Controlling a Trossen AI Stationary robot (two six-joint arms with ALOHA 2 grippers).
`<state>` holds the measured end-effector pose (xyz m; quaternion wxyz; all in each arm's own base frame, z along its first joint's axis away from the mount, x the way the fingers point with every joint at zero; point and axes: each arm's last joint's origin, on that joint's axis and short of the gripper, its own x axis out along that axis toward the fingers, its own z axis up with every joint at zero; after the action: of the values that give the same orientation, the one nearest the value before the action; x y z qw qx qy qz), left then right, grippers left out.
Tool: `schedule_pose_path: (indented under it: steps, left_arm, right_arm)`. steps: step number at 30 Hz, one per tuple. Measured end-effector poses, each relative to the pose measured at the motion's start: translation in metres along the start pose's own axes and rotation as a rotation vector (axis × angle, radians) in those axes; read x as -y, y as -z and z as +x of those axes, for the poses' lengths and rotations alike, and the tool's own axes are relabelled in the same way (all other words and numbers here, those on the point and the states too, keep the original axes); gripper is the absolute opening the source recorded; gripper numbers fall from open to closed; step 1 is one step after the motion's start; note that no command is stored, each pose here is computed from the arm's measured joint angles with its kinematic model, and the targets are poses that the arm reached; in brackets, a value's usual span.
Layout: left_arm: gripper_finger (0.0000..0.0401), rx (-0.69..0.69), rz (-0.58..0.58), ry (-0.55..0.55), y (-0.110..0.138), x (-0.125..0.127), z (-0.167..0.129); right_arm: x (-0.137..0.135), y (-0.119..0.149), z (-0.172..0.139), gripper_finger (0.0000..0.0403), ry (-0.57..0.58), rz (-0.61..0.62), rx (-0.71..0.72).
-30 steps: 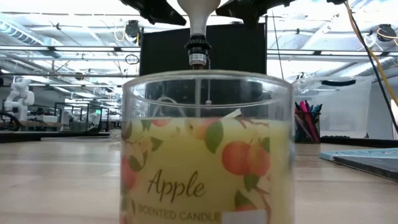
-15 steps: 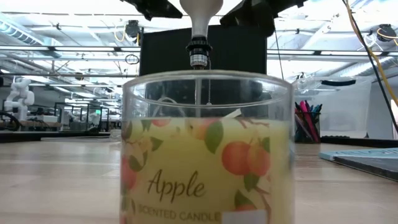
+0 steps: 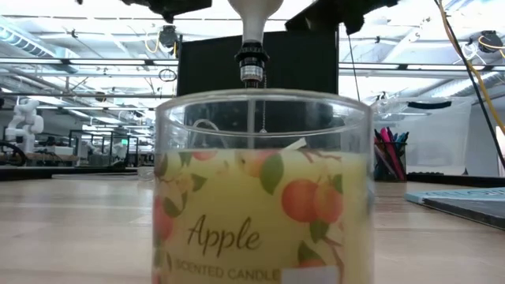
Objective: Screw lightbulb
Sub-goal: Insert the lightbulb into the lamp
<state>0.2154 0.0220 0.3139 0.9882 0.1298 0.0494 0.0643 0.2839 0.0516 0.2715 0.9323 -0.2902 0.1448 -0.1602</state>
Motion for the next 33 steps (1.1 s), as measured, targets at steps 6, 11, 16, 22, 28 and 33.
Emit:
schedule_pose_path:
  steps: [6,11,16,22,28,33]
  left_arm:
    - [0.0000,0.092,-0.035,-0.019,0.017,0.005,-0.020]
    - [0.0000,0.134,-0.047,0.057,0.014,0.009,-0.011]
    - [0.0000,0.159,-0.046,0.118,0.012,0.011,0.003]
    - [0.0000,0.181,-0.033,0.148,0.004,0.010,0.010]
    - [0.0000,0.197,-0.029,0.157,0.000,0.009,0.010]
    - [0.0000,0.193,-0.041,0.158,0.001,0.009,0.011]
  right_arm:
    - [0.015,0.017,-0.020,0.0000,0.082,0.057,0.098]
    - [0.027,0.019,-0.014,0.0000,0.145,0.025,0.110]
    - [0.040,0.011,-0.007,0.0000,0.148,0.031,0.155]
    - [0.049,0.000,-0.007,0.0000,0.175,-0.008,0.174]
    - [0.050,-0.005,-0.007,0.0000,0.149,-0.030,0.197]
    - [0.049,-0.004,-0.007,0.0000,0.123,-0.014,0.206]
